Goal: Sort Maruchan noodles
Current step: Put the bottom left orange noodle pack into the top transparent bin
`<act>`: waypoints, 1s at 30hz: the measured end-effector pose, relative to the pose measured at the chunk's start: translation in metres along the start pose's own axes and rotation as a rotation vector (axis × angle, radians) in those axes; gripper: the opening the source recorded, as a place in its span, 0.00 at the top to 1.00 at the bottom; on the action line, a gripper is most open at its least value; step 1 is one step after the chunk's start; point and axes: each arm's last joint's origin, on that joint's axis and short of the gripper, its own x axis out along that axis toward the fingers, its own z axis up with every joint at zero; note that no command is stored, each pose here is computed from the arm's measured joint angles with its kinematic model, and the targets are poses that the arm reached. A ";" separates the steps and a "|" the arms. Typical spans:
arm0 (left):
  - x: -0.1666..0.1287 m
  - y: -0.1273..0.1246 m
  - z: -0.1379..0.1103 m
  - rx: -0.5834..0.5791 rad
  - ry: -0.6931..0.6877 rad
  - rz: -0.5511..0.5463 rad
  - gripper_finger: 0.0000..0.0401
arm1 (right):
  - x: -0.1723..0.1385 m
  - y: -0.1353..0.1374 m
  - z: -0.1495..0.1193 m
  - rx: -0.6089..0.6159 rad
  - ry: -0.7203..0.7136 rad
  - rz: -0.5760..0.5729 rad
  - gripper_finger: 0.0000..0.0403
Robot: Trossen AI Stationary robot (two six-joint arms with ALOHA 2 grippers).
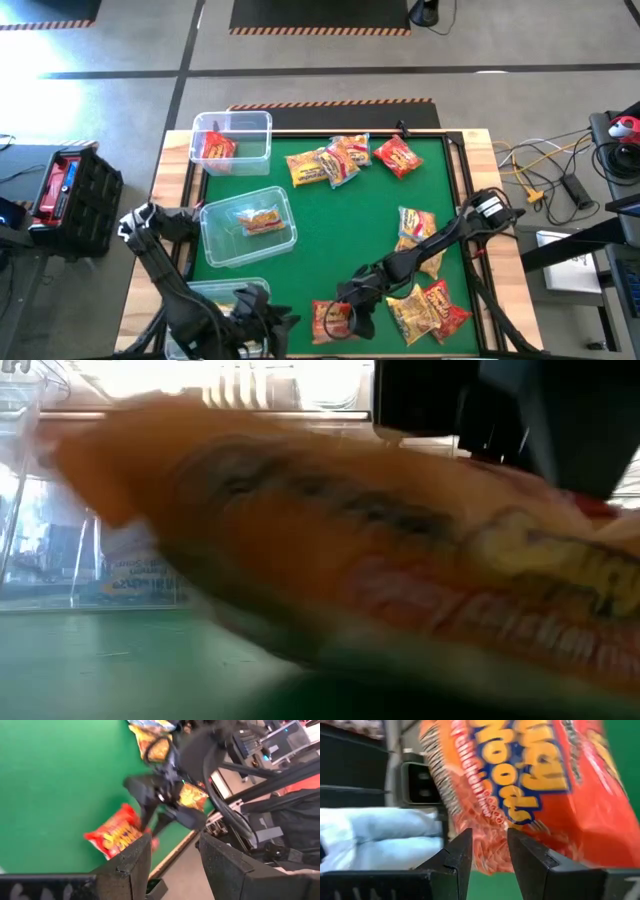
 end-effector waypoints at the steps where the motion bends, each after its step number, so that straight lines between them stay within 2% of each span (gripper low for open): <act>1: 0.004 -0.001 -0.003 -0.003 0.002 -0.001 0.63 | -0.002 -0.002 0.001 -0.001 -0.008 -0.021 0.71; 12: 0.058 -0.018 -0.045 -0.048 0.077 0.021 0.63 | -0.010 -0.016 0.015 -0.018 -0.133 -0.160 0.71; 16: 0.073 -0.031 -0.051 -0.001 0.084 0.066 0.63 | -0.012 -0.022 0.019 -0.007 -0.151 -0.188 0.71; 20: 0.077 -0.038 -0.049 0.072 0.064 0.162 0.63 | -0.016 -0.027 0.022 0.000 -0.155 -0.206 0.71; 26: 0.096 -0.011 -0.049 0.069 0.112 0.306 0.63 | -0.031 -0.032 0.025 -0.001 -0.123 -0.250 0.71; 30: 0.109 -0.004 -0.041 0.103 0.143 0.359 0.63 | -0.050 -0.031 0.025 -0.005 -0.104 -0.280 0.71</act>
